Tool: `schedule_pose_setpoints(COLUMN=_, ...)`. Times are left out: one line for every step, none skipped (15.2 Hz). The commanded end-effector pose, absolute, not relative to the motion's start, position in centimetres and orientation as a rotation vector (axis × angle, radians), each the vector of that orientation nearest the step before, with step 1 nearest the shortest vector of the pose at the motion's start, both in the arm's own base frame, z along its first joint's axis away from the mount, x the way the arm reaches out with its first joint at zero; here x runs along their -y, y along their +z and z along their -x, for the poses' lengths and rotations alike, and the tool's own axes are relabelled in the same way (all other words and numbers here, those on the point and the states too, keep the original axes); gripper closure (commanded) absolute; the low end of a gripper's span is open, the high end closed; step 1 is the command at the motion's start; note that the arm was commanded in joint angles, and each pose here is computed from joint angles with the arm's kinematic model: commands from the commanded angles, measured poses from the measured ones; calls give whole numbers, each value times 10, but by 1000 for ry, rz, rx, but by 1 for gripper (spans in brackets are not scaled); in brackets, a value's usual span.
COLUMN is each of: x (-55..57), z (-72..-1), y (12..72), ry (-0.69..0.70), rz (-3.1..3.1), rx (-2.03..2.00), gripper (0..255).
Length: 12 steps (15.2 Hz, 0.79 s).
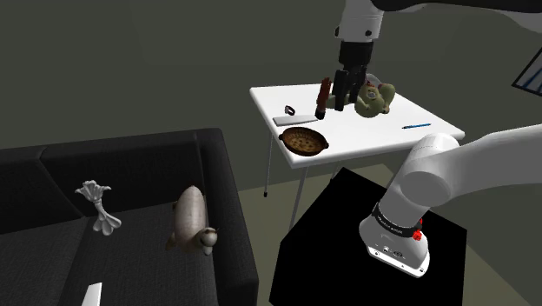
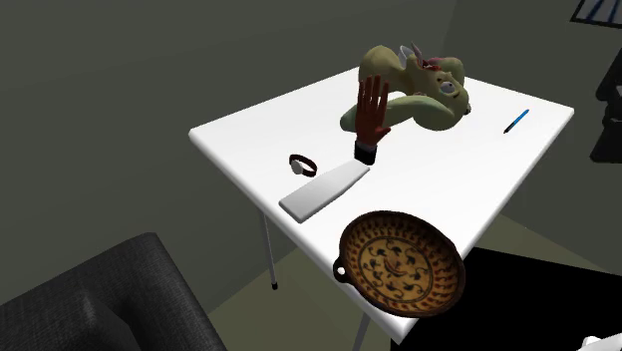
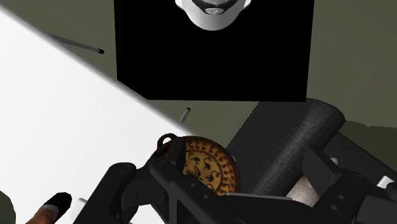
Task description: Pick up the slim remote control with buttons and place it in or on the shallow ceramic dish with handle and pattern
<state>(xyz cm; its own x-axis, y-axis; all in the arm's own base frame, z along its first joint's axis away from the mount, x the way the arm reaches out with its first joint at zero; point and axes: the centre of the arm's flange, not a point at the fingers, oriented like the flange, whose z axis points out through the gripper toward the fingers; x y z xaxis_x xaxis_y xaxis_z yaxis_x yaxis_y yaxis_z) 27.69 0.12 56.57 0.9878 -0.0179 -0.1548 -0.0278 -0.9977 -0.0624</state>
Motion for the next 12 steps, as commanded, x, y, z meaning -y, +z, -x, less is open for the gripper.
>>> schedule_pose_setpoints(x=-1, z=-277, y=566, ry=238, rz=3068, rx=-35, gripper=0)
schedule_pose_setpoints(x=9, z=-279, y=559, ry=224, rz=3068, rx=11, gripper=0)
schedule_pose_setpoints(x=19, z=-282, y=552, ry=210, rz=3068, rx=58, gripper=0)
schedule_pose_setpoints(x=29, z=-285, y=545, ry=195, rz=3066, rx=104, gripper=0)
schedule_pose_setpoints(x=39, z=-288, y=538, ry=181, rz=3064, rx=151, gripper=0)
schedule_pose_setpoints(x=49, z=-292, y=531, ry=167, rz=3062, rx=197, gripper=0)
schedule_pose_setpoints(x=59, z=-296, y=524, ry=153, rz=3058, rx=244, gripper=0)
schedule_pose_setpoints(x=68, z=-301, y=517, ry=138, rz=3054, rx=290, gripper=0)
schedule_pose_setpoints(x=78, z=-306, y=510, ry=124, rz=3049, rx=336, gripper=0)
schedule_pose_setpoints(x=87, z=-311, y=503, ry=109, rz=3043, rx=382, gripper=0)
schedule_pose_setpoints(x=96, z=-316, y=496, ry=95, rz=3037, rx=428, gripper=0)
schedule_pose_setpoints(x=105, z=-322, y=489, ry=80, rz=3029, rx=474, gripper=0)
